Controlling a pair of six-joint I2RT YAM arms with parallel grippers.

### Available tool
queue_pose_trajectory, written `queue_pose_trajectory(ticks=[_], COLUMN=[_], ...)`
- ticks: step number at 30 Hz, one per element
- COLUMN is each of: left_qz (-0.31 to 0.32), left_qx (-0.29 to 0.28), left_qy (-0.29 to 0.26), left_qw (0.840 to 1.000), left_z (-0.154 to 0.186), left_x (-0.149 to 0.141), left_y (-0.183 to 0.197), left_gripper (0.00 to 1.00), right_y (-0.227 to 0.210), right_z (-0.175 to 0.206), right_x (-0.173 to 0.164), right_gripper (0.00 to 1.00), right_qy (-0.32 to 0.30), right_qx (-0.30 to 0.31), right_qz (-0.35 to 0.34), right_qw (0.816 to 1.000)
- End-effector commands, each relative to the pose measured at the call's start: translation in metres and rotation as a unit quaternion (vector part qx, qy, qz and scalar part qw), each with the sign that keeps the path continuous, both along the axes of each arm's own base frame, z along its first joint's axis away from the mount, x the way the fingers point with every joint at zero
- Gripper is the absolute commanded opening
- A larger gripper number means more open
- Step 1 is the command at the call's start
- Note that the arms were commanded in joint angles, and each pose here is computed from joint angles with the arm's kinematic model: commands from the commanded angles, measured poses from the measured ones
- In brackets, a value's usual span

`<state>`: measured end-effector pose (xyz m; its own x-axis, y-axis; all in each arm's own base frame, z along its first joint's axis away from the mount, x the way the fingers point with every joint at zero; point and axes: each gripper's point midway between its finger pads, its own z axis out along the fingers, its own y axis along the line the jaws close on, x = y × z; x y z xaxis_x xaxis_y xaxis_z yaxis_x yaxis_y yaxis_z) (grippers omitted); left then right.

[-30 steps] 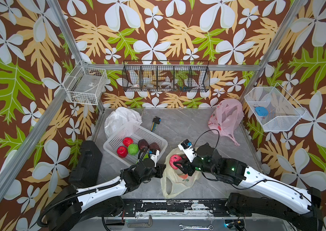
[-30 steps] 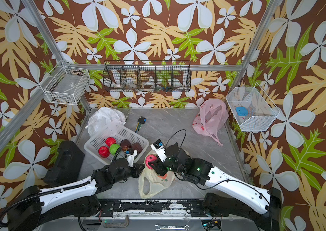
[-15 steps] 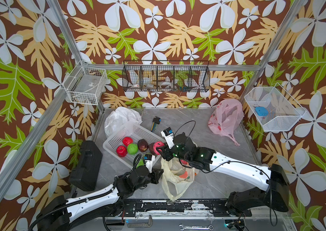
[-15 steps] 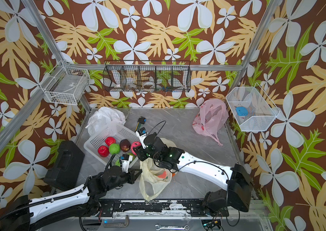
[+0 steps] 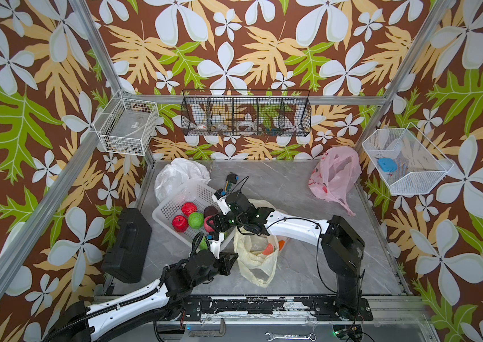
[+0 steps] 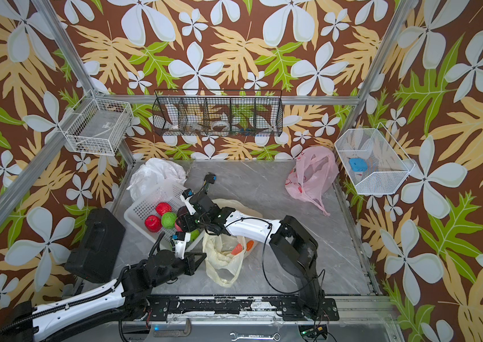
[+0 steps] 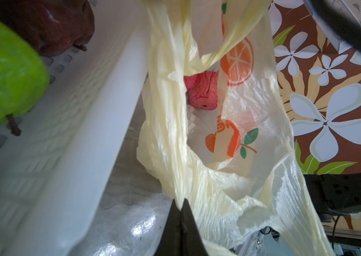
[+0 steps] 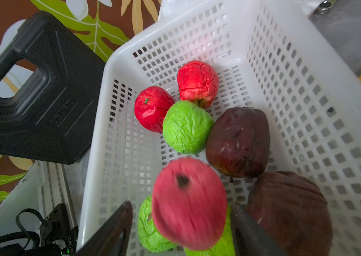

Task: Untie the knot of a plastic bag & take out the apple
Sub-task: Place the apple in the basket, then adjust the plastic bag at the center of the board.

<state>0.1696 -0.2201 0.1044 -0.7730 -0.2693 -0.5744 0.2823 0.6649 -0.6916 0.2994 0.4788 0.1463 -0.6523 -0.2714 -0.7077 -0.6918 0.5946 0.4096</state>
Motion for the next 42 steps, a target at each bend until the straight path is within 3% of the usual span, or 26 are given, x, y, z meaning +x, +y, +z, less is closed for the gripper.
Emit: queue_pose_trajectory(ticks=[1, 16, 23, 28, 33, 37, 42], left_qz=[0.006, 0.030, 0.021, 0.009, 0.011, -0.001, -0.036], left_qx=[-0.016, 0.009, 0.041, 0.045, 0.063, 0.057, 0.070], left_qy=[-0.007, -0.033, -0.055, -0.071, -0.090, -0.106, -0.094], left_qw=[1.000, 0.999, 0.997, 0.996, 0.994, 0.993, 0.992], left_z=[0.006, 0.014, 0.032, 0.044, 0.063, 0.070, 0.056], left_x=[0.002, 0.007, 0.019, 0.032, 0.051, 0.059, 0.063], left_y=[0.000, 0.014, 0.002, -0.018, -0.037, -0.052, -0.076], left_gripper=[0.00, 0.00, 0.00, 0.00, 0.00, 0.00, 0.00], right_y=[0.005, -0.047, -0.122, -0.175, -0.194, -0.198, -0.243], right_z=[-0.002, 0.058, 0.096, 0.125, 0.144, 0.116, 0.067], right_x=[-0.011, 0.014, 0.014, 0.005, -0.025, -0.065, -0.087], right_gripper=[0.76, 0.75, 0.66, 0.66, 0.68, 0.60, 0.59], right_qy=[0.011, -0.099, -0.172, -0.222, -0.203, -0.159, -0.100], right_qx=[-0.004, -0.062, -0.123, -0.132, -0.103, -0.098, -0.118], right_qz=[0.031, -0.049, -0.135, -0.188, -0.139, -0.057, -0.112], right_qw=[0.999, 0.992, 0.968, 0.948, 0.964, 0.981, 0.982])
